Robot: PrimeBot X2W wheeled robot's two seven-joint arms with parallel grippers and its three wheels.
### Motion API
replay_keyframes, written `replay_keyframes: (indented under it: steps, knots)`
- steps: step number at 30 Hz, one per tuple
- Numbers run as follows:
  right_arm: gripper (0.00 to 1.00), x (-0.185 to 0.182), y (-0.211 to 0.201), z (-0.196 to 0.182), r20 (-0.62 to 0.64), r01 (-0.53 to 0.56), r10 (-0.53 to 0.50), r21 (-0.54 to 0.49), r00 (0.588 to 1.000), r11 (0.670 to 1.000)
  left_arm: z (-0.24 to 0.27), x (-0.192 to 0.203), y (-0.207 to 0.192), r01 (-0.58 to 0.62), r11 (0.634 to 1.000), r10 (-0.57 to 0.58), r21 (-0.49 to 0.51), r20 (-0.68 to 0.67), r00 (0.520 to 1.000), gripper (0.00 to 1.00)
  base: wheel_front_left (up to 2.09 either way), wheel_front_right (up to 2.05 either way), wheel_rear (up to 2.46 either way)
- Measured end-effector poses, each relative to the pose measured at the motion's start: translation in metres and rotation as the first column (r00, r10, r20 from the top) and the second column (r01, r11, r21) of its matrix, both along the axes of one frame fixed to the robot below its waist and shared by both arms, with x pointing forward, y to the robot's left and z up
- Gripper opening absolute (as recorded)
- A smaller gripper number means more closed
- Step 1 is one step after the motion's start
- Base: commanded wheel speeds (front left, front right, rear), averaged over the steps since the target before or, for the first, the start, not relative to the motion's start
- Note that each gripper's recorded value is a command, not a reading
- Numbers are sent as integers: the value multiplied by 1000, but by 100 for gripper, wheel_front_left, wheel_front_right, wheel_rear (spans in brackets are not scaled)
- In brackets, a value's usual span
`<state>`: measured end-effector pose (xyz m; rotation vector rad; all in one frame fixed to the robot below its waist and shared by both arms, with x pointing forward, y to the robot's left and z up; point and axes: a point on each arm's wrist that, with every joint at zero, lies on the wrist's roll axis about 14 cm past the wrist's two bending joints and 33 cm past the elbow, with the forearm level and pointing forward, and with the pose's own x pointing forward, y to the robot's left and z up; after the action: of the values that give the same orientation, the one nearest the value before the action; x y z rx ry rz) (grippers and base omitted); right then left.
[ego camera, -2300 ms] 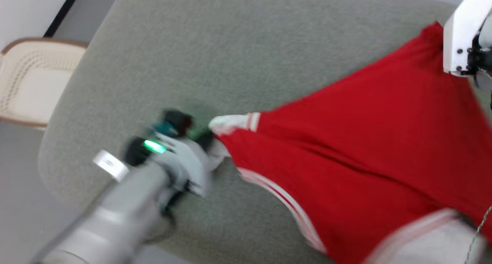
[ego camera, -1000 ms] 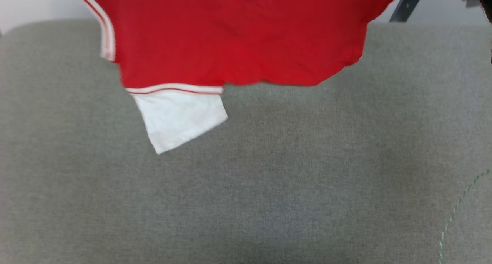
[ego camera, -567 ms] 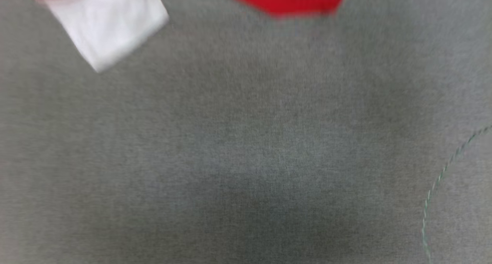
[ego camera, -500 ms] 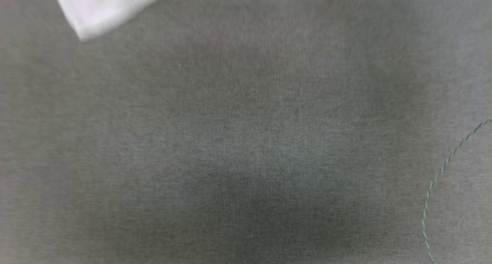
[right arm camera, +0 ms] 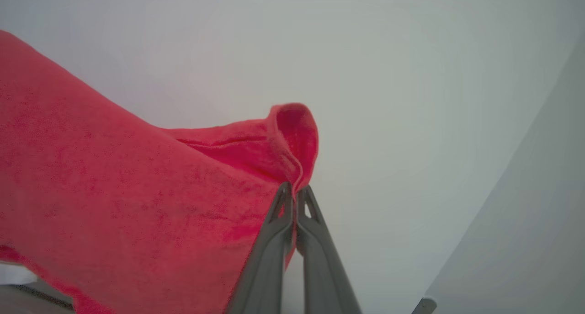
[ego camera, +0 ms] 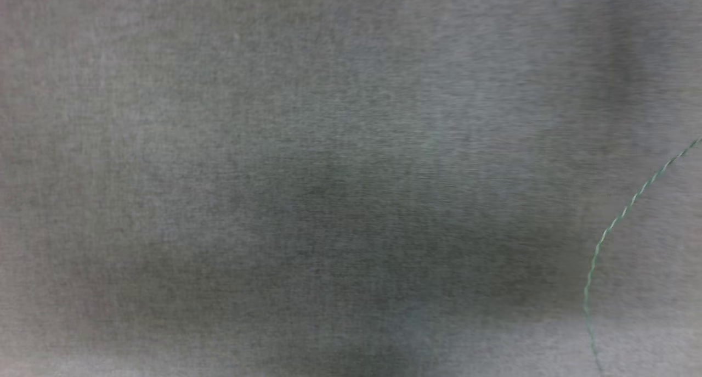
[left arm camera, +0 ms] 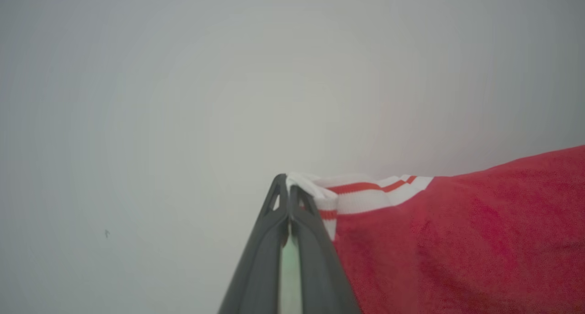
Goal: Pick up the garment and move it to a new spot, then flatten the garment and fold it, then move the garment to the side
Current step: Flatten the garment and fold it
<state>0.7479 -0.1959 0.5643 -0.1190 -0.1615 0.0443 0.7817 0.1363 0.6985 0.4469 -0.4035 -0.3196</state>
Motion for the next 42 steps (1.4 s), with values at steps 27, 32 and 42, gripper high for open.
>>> replay_keyframes:
  steps: [27,32,42]
  knots:
    - [0,-187,0,-135,-524,-67,192,247,830,967,-207,-224,48,49,999,-53,-22,-496,867,0,0,0,0]
    - [0,-241,-27,-130,-562,-27,195,294,804,956,-211,-285,48,36,998,-54,-44,-520,852,0,0,0,0]
    - [0,-324,-22,-150,-674,12,259,370,692,929,-221,-365,56,-89,991,18,-99,-564,826,0,0,0,0]
